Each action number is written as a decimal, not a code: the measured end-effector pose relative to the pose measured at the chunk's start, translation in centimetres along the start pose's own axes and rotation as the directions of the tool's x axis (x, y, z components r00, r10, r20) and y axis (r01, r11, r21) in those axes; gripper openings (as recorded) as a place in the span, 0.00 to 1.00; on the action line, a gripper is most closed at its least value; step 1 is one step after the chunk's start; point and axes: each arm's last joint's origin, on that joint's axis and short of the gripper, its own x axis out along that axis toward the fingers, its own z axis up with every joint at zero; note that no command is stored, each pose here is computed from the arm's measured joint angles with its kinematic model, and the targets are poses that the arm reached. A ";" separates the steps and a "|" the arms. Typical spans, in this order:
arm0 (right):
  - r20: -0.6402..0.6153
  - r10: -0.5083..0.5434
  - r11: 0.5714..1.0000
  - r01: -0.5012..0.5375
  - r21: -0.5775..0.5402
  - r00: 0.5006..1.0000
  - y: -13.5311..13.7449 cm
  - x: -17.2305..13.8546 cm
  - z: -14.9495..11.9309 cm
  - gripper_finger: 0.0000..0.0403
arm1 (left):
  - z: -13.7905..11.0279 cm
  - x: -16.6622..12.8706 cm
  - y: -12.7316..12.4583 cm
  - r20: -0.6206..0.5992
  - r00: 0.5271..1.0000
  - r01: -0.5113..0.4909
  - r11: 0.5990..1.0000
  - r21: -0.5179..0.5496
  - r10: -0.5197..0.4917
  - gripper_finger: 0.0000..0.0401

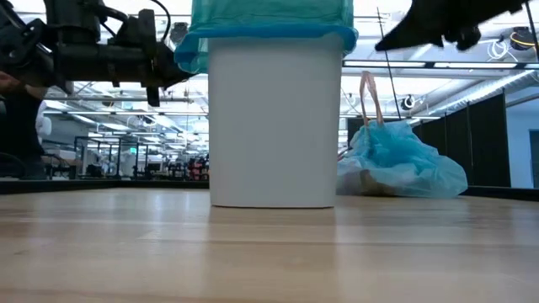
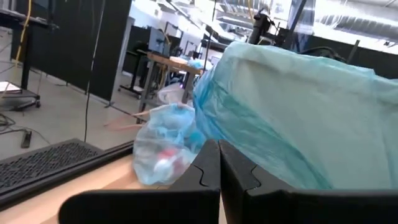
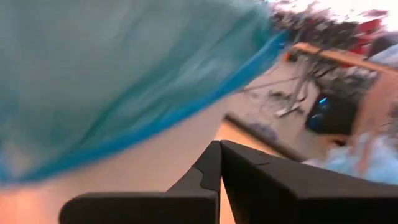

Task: Place trash/remove bag and relplace
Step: Insert a blue trash bag into the trash bin

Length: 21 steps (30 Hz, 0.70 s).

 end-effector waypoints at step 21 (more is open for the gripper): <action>-0.014 0.158 0.987 -0.158 0.000 0.987 -3.5 11.6 3.3 0.00 | 0.7 4.2 1.1 -0.158 0.987 -0.008 0.999 0.034 0.014 0.00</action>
